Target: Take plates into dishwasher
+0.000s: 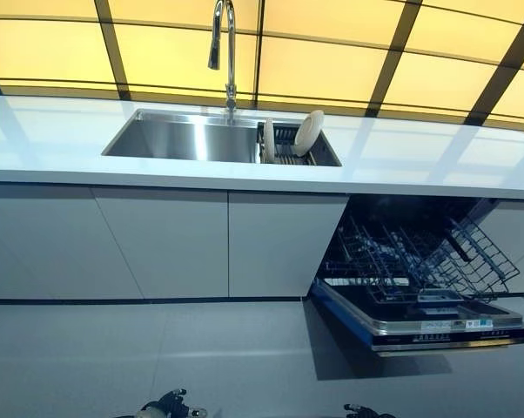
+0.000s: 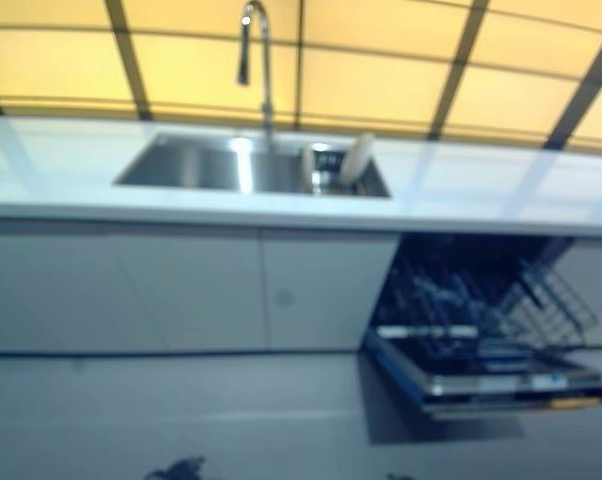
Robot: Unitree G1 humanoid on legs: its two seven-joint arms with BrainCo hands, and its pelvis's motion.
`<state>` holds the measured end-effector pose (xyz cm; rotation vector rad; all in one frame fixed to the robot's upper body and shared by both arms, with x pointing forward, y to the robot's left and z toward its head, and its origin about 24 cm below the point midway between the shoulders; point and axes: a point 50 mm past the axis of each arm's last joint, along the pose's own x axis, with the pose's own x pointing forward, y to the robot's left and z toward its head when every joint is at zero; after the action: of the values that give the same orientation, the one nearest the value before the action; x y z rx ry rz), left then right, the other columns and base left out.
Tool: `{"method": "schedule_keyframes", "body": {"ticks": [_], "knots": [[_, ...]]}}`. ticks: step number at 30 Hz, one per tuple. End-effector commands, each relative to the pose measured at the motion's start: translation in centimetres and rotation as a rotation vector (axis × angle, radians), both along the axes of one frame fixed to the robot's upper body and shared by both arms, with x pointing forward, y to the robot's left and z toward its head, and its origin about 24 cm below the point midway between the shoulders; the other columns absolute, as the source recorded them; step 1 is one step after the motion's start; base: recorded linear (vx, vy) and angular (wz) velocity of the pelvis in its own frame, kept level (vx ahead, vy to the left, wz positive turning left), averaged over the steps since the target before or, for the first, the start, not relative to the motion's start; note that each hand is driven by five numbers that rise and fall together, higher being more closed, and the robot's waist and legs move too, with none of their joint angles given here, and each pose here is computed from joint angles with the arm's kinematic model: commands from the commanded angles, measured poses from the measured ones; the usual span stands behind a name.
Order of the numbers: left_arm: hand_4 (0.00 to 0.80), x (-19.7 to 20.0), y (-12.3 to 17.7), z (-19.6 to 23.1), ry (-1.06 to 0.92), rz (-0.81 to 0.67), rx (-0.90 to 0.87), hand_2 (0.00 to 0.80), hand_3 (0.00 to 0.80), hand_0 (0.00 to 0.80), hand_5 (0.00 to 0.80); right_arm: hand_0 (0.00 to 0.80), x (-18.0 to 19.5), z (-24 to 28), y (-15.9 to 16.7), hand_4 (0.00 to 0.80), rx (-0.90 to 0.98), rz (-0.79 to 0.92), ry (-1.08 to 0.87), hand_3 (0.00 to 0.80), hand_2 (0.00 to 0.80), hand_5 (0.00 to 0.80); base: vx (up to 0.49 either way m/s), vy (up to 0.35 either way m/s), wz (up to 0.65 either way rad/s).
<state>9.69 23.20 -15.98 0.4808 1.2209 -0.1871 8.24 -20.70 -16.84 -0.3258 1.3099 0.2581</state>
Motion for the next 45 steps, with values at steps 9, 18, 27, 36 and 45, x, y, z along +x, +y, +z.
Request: {"method": "schedule_keyframes", "body": {"ticks": [9,18,27,36,45], "knots": [[0.000,1.7,-1.2,0.0,-0.007,-0.025,-0.012,0.000,0.000,0.000,0.000,0.000,5.9,2.4,2.1,0.000,0.343,0.121,-0.193,0.000,0.000,0.000,0.005,-0.002,0.04],[0.000,0.3,-0.5,-0.1,0.011,-0.042,-0.005,0.000,0.000,0.000,0.000,0.000,16.0,20.4,10.5,0.000,1.401,0.166,-0.830,0.000,0.000,0.000,0.014,0.035,0.01],[0.000,-0.3,-0.4,-0.2,0.003,-0.018,-0.001,0.000,0.000,0.000,0.000,0.000,20.7,32.2,9.3,0.000,1.561,-0.065,-1.369,0.000,0.000,0.000,0.037,0.210,-0.10],[0.000,-1.8,1.6,-0.1,0.077,-0.048,0.071,0.000,0.000,0.000,0.000,0.000,22.7,37.0,4.6,0.000,1.138,-0.121,-1.731,0.000,0.000,0.000,0.139,0.125,0.03],[0.000,-1.9,1.6,-0.2,0.104,-0.085,0.090,0.000,0.000,0.000,0.000,0.000,23.9,40.7,1.6,0.000,0.753,-0.168,-1.919,0.000,0.000,0.000,0.351,-0.109,0.04]]}}
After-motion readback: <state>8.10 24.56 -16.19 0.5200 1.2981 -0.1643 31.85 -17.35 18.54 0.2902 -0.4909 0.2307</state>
